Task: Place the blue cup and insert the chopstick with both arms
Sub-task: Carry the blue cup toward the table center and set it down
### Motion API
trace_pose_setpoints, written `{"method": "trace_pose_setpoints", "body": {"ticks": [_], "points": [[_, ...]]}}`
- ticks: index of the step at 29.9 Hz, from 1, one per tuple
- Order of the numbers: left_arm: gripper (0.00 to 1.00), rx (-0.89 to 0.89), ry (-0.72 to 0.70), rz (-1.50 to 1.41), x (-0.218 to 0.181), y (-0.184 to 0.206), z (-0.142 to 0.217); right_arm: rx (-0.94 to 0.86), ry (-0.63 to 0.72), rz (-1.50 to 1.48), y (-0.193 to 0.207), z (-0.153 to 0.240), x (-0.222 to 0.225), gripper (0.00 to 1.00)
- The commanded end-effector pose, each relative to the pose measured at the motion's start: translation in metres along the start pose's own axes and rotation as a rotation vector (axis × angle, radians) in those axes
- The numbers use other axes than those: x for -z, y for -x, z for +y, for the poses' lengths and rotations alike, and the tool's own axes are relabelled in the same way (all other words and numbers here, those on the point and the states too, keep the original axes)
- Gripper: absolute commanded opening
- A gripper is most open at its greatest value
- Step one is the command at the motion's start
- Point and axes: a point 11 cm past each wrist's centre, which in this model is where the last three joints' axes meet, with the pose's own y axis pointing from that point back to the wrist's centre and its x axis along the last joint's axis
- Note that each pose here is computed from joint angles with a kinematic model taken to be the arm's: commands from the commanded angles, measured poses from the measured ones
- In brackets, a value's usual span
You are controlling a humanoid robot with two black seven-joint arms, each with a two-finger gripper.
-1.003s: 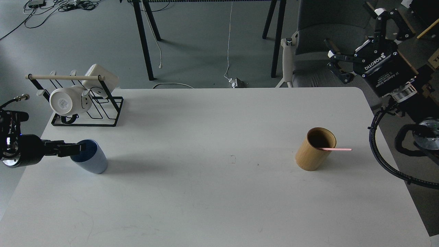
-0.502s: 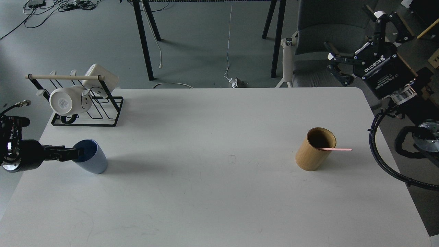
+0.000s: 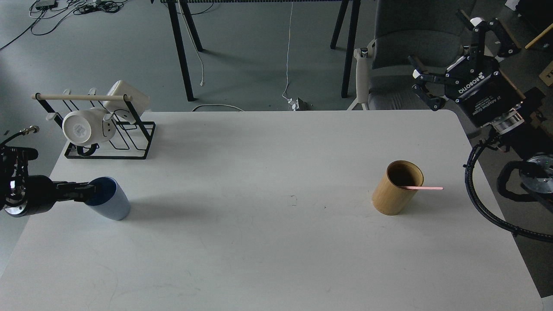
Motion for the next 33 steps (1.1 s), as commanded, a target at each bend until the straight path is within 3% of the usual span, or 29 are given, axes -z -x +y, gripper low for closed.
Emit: {"method": "trace_pose_setpoints", "body": {"ticks": [1,8,13,17,22,28,33], "points": [[0.04,-0.006,0.000,-0.026,0.000,0.002,0.000,-0.004,0.002,-0.002,-0.001,0.002,-0.001,0.99],[0.01,-0.063,0.080,-0.065,-0.025,-0.009,0.001,-0.016,-0.005,0.001,-0.005,0.002,0.001,0.99],[0.01,-0.117,0.172,-0.104,-0.060,-0.042,-0.001,-0.038,-0.043,0.020,-0.013,0.001,0.013,0.99],[0.01,-0.147,0.305,-0.169,-0.118,-0.089,-0.003,-0.081,-0.101,0.046,-0.028,0.002,0.033,0.99],[0.01,-0.062,0.440,-0.281,-0.204,-0.135,-0.017,-0.144,-0.171,0.071,-0.047,0.007,0.056,0.99],[0.01,0.095,0.424,-0.565,-0.282,-0.138,-0.064,-0.165,-0.178,0.078,-0.054,0.010,0.059,0.99],[0.02,0.167,0.424,-0.700,-0.320,-0.127,-0.081,-0.177,-0.175,0.083,-0.057,0.012,0.059,0.99]]}}
